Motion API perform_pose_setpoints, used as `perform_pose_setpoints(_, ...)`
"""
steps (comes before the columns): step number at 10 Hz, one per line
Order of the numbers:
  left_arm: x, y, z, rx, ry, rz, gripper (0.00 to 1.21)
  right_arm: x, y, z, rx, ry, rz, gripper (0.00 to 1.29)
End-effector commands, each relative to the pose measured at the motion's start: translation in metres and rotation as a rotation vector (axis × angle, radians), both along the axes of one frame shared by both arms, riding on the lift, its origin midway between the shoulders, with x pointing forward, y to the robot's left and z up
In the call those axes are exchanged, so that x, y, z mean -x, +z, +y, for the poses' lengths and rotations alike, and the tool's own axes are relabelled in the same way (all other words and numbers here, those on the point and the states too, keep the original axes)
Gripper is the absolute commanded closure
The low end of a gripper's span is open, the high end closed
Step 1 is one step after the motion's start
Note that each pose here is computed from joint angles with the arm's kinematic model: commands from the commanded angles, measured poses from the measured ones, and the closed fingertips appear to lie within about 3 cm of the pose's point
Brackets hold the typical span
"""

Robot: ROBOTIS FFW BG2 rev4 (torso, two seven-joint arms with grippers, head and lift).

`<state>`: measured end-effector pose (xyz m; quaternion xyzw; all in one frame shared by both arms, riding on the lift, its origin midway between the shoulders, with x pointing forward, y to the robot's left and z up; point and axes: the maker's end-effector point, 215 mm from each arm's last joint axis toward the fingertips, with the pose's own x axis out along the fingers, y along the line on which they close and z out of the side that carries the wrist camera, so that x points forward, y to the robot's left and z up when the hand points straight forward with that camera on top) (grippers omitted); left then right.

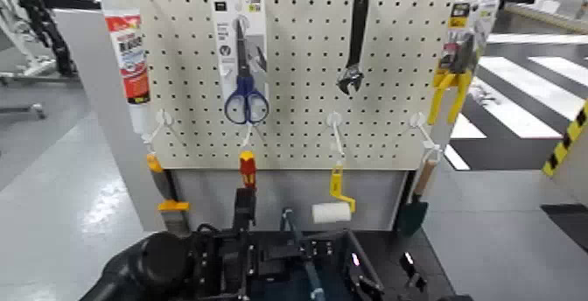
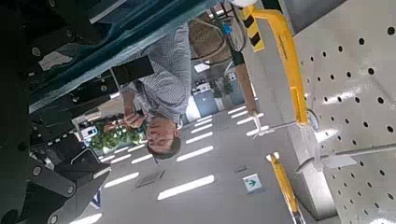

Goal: Place the crate on the table.

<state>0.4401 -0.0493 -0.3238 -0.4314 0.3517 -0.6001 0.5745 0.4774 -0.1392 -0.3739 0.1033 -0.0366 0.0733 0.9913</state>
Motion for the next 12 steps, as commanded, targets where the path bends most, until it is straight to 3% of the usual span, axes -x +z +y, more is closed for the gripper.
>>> perform_pose_setpoints(1,0.005,0.011,0.008,-0.026,0.058,-0.063,0.41,0.001,-0.001,-0.001,0.001,-0.001,0.005,0.15)
perform_pose_setpoints(4,-0.005,0.009,0.036,-0.114,0.154,-0.163,0.41,0.001,-0.002,-0.001,0.002,-0.001,0.011,0.15)
perform_pose_setpoints(6,-0.001,-0.010,0.061,-0.222,0.178,-0.150,0.41,0.001,-0.002,-0.001,0.004,0.000,0.015,0.15)
perform_pose_setpoints(8,0.006,-0.014,0.061,-0.232,0.158,-0.129,0.41,0.000,-0.001,-0.002,0.006,-0.001,0.013,0.15)
perform_pose_setpoints(9,-0.001,-0.011,0.075,-0.287,0.191,-0.193,0.41,0.000,-0.001,-0.002,0.006,0.000,0.015,0.15)
perform_pose_setpoints(12,-0.033,-0.035,0.130,-0.596,0.360,-0.393,0.40,0.001,-0.002,-0.004,0.007,-0.005,0.017,0.15)
